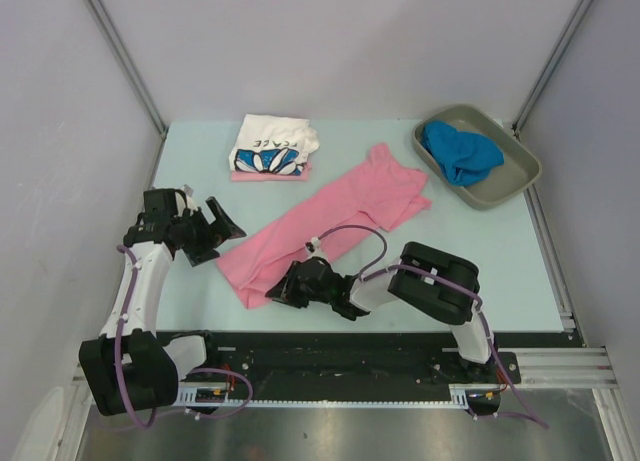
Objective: Fold and stack the t-shirts
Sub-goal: Fold the tshirt
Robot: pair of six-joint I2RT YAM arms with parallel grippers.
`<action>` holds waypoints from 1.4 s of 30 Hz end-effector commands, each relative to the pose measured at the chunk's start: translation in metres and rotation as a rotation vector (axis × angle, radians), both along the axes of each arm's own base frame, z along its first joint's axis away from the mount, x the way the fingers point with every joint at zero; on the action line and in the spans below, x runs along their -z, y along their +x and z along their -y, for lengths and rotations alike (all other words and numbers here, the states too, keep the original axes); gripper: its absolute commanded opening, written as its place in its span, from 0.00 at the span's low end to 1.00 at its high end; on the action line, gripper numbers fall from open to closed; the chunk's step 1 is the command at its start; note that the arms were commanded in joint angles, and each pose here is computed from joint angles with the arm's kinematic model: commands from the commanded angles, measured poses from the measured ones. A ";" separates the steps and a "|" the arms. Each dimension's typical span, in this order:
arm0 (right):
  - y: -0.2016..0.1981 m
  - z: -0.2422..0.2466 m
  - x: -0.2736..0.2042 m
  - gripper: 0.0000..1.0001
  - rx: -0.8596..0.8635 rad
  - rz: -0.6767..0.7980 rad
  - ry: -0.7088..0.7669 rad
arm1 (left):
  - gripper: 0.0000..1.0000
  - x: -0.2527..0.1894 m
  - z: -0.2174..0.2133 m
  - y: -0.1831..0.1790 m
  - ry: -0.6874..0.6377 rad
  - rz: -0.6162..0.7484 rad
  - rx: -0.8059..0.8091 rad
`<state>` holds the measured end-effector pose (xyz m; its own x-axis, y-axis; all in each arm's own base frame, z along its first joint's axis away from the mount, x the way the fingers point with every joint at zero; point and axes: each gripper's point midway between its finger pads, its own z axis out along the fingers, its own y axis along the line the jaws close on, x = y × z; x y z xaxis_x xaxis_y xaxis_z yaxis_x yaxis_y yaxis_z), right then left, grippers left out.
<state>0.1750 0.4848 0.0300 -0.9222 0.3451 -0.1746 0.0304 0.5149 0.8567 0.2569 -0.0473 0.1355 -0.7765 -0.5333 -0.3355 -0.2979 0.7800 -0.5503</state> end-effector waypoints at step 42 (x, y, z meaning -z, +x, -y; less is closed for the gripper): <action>-0.124 0.279 -0.023 0.00 -0.003 0.089 -0.665 | 1.00 -0.004 0.101 -0.049 -0.102 0.057 0.265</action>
<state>0.0509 0.2444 0.0607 -0.9050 0.1230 -0.4073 -0.0881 0.8824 0.4622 0.1974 -0.1337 0.1317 -0.8852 -0.3397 -0.3177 -0.0746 0.7779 -0.6239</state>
